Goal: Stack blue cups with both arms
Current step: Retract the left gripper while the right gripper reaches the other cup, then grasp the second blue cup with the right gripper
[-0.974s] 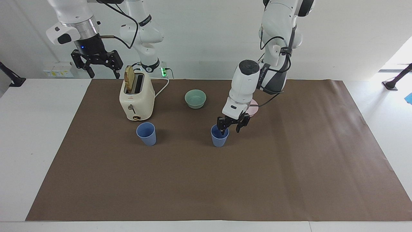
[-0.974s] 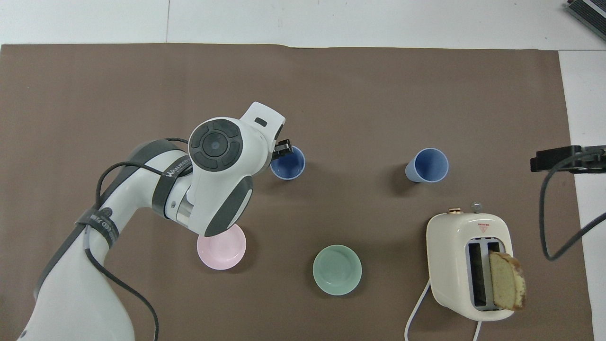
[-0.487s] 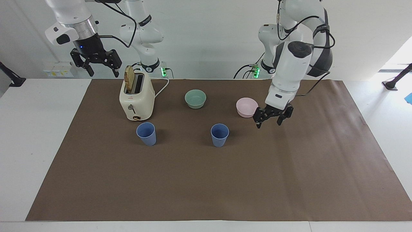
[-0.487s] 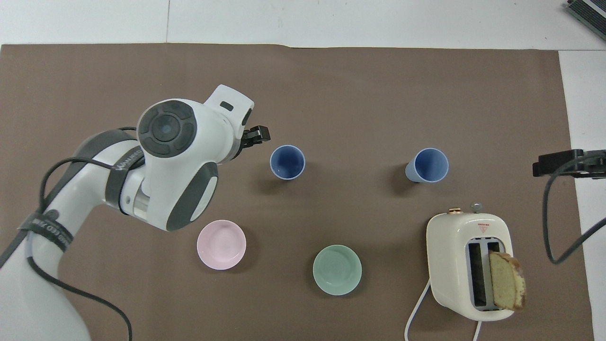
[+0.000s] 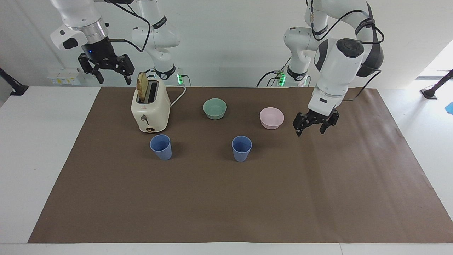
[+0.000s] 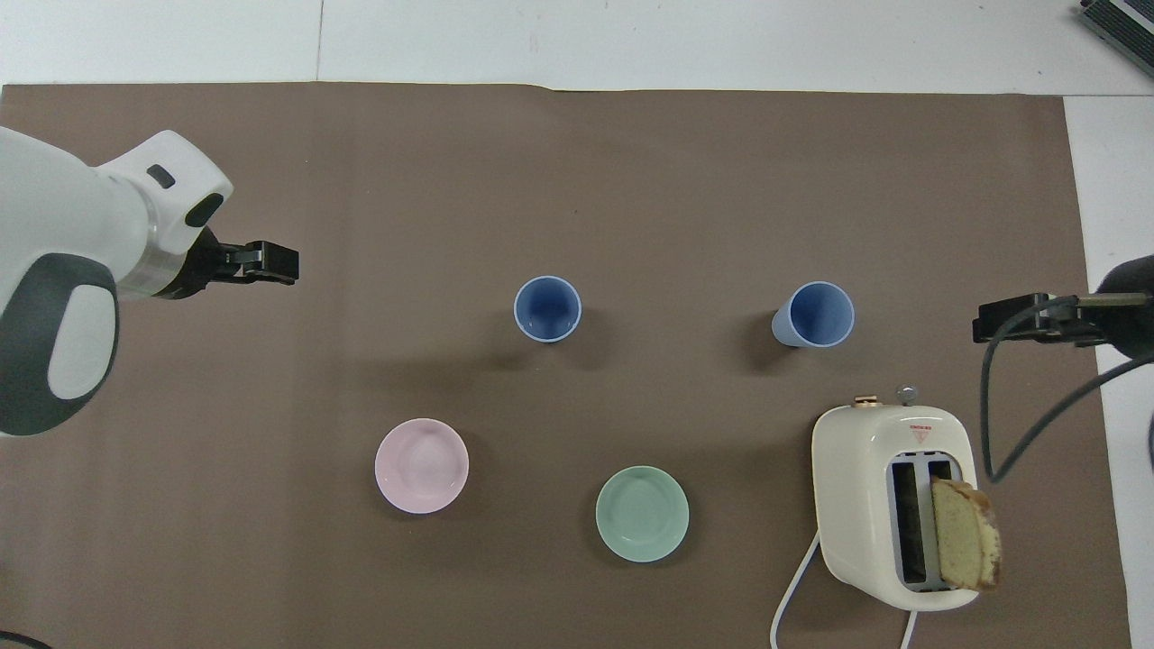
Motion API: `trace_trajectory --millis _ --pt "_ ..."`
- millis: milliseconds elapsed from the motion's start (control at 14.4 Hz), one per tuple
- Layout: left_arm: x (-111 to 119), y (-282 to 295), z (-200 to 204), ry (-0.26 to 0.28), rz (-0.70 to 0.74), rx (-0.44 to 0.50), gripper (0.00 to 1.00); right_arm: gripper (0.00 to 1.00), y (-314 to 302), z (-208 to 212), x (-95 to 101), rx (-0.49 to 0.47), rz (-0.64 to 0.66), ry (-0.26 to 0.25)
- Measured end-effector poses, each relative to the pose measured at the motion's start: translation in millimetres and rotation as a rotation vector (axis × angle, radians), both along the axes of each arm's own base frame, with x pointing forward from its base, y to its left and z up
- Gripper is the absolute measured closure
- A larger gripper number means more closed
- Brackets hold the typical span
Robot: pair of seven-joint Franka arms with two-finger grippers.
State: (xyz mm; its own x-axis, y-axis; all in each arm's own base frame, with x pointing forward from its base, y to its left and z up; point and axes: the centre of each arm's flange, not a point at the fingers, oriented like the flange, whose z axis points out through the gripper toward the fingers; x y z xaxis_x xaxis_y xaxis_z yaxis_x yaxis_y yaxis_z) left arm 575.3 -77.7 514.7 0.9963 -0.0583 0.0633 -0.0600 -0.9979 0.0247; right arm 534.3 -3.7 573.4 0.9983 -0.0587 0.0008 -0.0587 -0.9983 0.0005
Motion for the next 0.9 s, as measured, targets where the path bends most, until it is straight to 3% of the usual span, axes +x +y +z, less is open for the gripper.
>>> trace_trajectory --millis 348,487,904 --pt "-11.8 13.4 31.3 0.052 -0.090 0.045 0.00 0.00 3.4 -88.5 36.2 0.000 0.006 0.038" --pt "-17.0 11.8 54.5 0.058 -0.094 0.051 0.00 0.00 9.4 -119.4 51.7 0.000 0.017 0.027" --pt "-38.5 24.8 114.6 0.048 -0.072 0.048 0.00 0.00 33.6 -180.0 61.3 0.000 0.057 0.068"
